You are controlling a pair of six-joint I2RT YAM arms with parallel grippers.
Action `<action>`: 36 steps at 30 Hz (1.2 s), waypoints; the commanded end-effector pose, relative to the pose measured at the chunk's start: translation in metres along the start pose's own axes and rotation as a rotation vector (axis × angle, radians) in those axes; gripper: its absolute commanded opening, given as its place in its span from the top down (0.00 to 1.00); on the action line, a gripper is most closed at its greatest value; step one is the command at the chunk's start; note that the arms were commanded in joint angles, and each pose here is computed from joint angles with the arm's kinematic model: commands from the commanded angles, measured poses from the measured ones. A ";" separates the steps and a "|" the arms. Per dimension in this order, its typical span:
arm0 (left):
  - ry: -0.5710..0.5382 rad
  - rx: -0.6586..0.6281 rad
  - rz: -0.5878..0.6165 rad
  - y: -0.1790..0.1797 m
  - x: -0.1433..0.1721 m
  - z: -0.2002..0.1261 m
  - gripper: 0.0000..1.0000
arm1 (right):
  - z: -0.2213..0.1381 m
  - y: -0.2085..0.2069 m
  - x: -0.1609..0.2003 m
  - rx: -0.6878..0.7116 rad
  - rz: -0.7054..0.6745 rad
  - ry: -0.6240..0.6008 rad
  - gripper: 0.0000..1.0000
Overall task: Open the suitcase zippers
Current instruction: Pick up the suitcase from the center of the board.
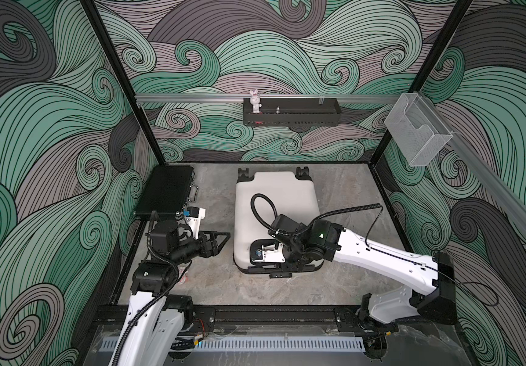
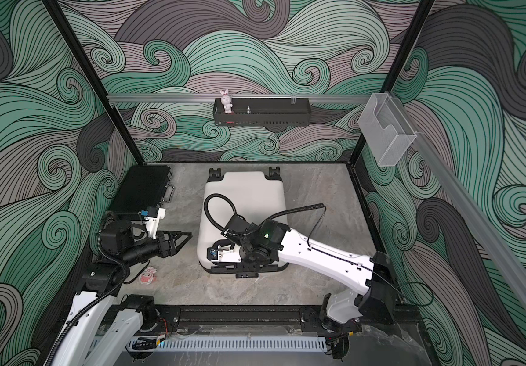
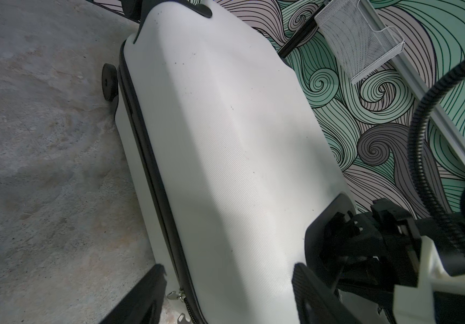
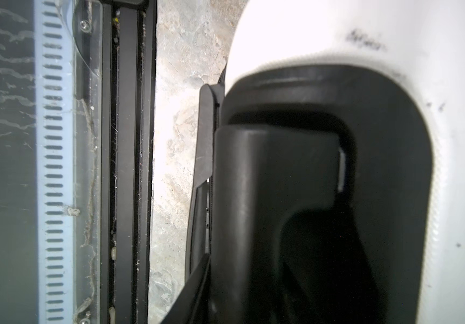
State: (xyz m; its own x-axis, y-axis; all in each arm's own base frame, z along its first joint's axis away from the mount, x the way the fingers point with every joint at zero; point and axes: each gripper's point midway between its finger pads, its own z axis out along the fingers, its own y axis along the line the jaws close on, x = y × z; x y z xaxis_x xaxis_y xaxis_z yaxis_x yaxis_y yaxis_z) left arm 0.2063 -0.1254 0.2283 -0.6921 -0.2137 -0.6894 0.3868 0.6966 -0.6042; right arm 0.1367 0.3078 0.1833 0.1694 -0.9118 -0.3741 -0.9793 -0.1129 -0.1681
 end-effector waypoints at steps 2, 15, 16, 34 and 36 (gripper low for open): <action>-0.003 0.003 0.011 -0.002 0.001 -0.001 0.27 | -0.007 0.010 -0.006 -0.060 -0.015 -0.075 0.70; -0.068 0.058 0.067 -0.013 -0.012 -0.003 0.36 | -0.057 -0.006 -0.018 -0.075 0.053 -0.282 0.81; -0.070 0.066 0.077 -0.015 -0.012 -0.003 0.37 | -0.062 -0.009 -0.018 -0.076 0.063 -0.298 0.82; -0.124 0.272 0.410 -0.059 -0.018 -0.013 0.54 | -0.115 -0.053 -0.005 -0.044 0.192 -0.468 0.86; -0.129 0.297 0.458 -0.064 -0.017 -0.015 0.55 | -0.121 -0.057 -0.006 -0.041 0.199 -0.490 0.87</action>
State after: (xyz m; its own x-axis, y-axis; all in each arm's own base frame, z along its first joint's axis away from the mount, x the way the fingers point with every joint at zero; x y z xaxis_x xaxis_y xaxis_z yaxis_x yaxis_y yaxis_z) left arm 0.1960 -0.1472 0.2673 -0.4533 -0.0815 -0.8876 0.7004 0.5833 -0.4113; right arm 0.1777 0.2652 0.2420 -0.0607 -0.7674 -0.6382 -0.9978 0.0297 0.0593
